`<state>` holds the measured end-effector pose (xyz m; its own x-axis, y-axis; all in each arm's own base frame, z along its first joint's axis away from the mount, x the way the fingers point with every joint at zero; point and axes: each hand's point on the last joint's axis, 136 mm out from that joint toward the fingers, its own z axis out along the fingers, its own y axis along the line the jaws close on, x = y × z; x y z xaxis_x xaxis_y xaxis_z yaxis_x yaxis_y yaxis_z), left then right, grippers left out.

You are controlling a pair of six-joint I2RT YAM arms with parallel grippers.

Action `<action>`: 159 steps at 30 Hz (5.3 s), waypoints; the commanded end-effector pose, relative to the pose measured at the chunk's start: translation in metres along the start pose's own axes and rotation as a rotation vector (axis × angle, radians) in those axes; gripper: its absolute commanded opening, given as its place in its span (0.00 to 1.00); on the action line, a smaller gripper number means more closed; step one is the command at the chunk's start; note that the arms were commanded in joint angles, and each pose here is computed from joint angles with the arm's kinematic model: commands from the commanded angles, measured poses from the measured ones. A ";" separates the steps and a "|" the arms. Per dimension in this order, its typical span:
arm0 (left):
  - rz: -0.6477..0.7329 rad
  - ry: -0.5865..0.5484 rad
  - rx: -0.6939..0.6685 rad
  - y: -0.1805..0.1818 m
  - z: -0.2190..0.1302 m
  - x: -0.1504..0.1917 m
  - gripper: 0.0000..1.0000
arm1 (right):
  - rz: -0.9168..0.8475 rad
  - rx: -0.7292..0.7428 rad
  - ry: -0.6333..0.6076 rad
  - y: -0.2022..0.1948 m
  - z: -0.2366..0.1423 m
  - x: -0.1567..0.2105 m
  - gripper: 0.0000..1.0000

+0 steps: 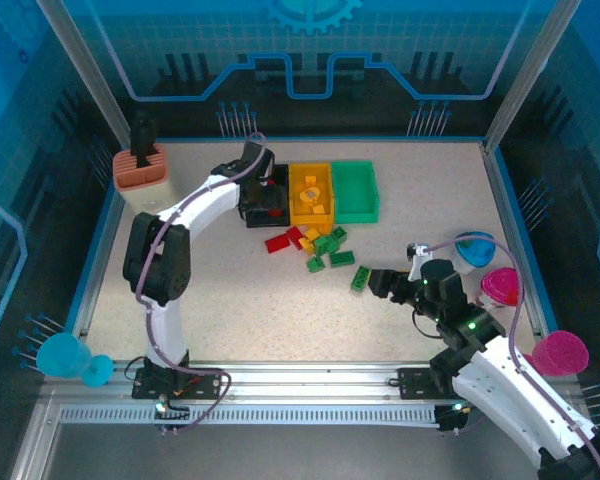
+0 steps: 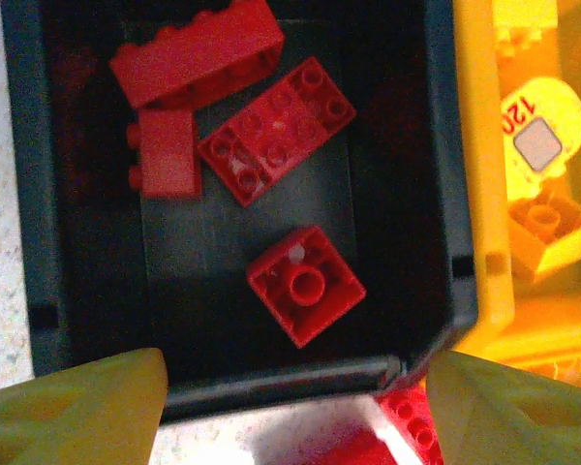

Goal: Sort the legos into containers by color
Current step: Place the lego in the container, then pick up the lego from the center of the table, then place the lego in the container, then rotate the lego at the center of the table.

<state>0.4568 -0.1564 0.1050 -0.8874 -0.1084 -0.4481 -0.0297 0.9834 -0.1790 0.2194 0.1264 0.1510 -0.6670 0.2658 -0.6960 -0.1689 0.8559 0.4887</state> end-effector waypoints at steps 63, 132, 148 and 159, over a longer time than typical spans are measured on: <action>0.104 -0.053 0.072 -0.031 -0.074 0.056 0.32 | 0.040 0.030 0.026 -0.019 0.008 0.020 0.79; -0.053 0.030 0.113 -0.063 0.017 0.077 0.49 | 0.047 0.044 0.059 -0.025 0.001 0.033 0.77; -0.027 0.080 0.020 -0.065 0.041 0.082 0.62 | 0.044 0.052 0.062 -0.028 0.002 0.036 0.77; -0.028 0.102 0.002 -0.061 0.050 0.089 0.61 | 0.044 0.061 0.058 -0.031 -0.001 0.037 0.77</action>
<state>0.4042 -0.2349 0.0374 -0.9228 -0.1195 -0.3662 -0.0398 0.9751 -0.2180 0.1992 0.1184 0.1140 -0.7215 0.2704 -0.6374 -0.1220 0.8565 0.5015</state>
